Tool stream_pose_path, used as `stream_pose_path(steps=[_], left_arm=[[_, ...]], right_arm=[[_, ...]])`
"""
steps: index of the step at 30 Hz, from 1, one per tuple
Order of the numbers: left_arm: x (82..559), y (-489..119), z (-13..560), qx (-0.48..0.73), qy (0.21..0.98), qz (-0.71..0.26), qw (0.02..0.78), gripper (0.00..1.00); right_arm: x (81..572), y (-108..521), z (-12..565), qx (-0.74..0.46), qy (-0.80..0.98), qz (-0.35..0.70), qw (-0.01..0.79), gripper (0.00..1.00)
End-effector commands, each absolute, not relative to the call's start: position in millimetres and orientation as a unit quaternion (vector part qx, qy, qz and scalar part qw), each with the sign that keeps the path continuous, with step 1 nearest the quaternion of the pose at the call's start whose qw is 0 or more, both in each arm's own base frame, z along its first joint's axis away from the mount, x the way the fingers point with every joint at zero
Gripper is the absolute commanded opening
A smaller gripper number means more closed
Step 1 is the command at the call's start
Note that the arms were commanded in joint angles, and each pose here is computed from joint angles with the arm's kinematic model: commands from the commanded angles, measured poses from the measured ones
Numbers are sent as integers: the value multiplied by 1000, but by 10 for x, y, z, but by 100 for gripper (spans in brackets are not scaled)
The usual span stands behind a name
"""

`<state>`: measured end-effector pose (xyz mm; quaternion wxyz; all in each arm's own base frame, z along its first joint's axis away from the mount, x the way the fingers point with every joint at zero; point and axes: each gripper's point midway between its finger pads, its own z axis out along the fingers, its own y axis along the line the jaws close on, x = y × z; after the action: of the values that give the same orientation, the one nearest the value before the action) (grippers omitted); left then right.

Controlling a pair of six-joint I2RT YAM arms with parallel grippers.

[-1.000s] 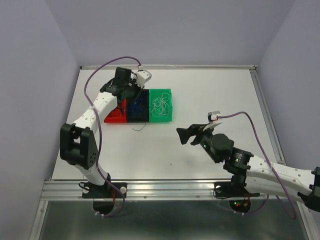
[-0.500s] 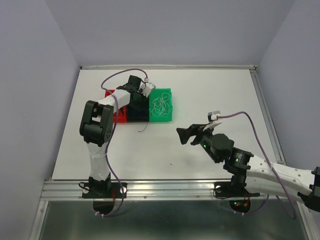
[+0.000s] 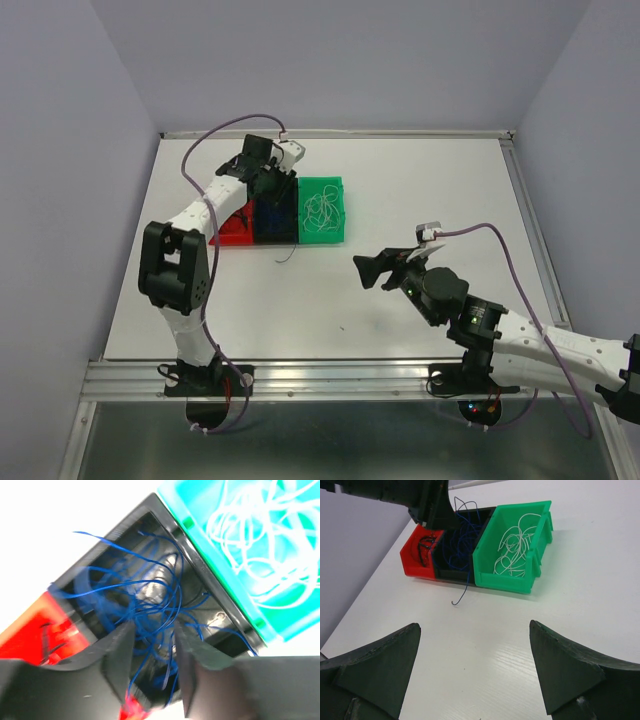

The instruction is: Untangle the cables

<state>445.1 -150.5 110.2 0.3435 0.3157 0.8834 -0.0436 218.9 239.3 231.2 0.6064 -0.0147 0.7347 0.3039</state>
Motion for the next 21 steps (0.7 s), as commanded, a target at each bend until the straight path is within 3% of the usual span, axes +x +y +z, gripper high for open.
stream_pose_path(steps=[1,9,13,21], left_arm=[[4350,-1445,1623,305,869,-42,387,50],[3944,-1439,1706,347,857,-49,378,57],[3600,-1507,1548,383,847,-19,367,66],[3089,-1654,1224,435,836,-14,335,62]], right_arm=[[2190,2407,2398,-7,721,317,617,94],[2188,2415,2389,-8,722,317,615,94],[2188,2415,2389,-8,722,317,615,94],[2203,2462,2388,-10,724,317,613,94]])
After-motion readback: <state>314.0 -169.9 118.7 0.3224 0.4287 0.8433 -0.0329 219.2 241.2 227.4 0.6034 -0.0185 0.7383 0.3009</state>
